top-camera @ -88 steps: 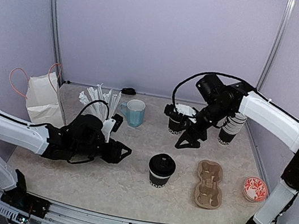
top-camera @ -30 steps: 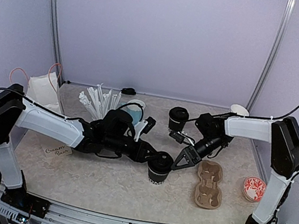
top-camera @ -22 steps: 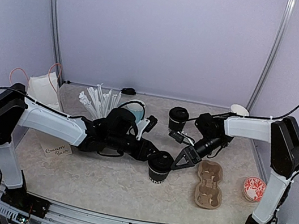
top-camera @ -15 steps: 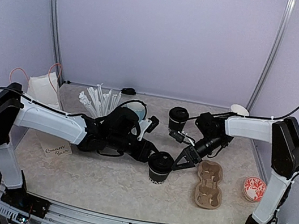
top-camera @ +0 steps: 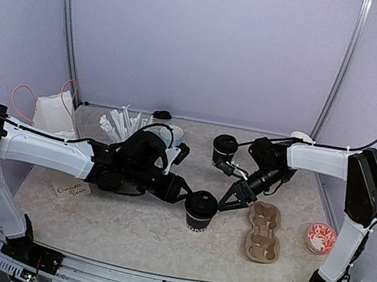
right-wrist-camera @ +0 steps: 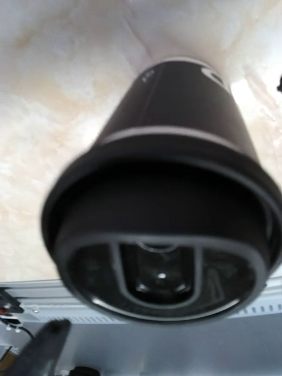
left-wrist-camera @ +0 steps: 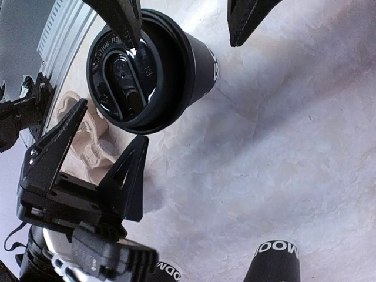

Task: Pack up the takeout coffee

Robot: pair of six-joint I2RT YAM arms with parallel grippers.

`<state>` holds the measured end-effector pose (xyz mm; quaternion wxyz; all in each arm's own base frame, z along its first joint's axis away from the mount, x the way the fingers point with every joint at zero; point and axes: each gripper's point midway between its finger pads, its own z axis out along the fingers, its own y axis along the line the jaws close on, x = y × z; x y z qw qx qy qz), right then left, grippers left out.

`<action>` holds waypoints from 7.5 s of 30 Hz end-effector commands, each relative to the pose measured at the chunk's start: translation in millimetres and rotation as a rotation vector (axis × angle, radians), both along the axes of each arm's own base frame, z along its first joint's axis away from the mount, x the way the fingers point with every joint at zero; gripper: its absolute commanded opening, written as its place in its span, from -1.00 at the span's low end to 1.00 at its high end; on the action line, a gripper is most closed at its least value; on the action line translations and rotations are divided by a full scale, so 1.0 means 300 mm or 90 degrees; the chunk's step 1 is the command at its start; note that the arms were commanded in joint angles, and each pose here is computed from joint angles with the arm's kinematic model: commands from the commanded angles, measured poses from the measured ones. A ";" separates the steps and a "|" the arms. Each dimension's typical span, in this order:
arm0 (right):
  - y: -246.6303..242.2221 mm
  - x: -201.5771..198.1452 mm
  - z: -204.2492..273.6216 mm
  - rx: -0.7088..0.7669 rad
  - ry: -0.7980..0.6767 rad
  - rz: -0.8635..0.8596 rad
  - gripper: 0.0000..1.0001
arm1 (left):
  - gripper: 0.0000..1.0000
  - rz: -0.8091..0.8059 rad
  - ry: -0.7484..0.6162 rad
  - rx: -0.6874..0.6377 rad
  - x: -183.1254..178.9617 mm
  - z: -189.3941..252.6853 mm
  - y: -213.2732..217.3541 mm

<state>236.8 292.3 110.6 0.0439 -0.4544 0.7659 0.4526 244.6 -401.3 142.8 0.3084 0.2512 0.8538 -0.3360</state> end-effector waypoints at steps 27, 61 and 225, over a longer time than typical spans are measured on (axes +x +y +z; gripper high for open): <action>0.002 0.084 -0.014 -0.002 0.017 -0.037 -0.04 | -0.38 0.018 0.185 -0.087 -0.048 -0.085 -0.008; -0.012 -0.052 -0.038 -0.010 0.046 0.003 0.06 | -0.30 0.037 0.046 0.071 0.128 -0.138 -0.012; 0.278 0.148 0.097 -0.032 -0.379 0.147 0.59 | 0.83 0.216 -0.309 -0.085 0.269 0.592 0.197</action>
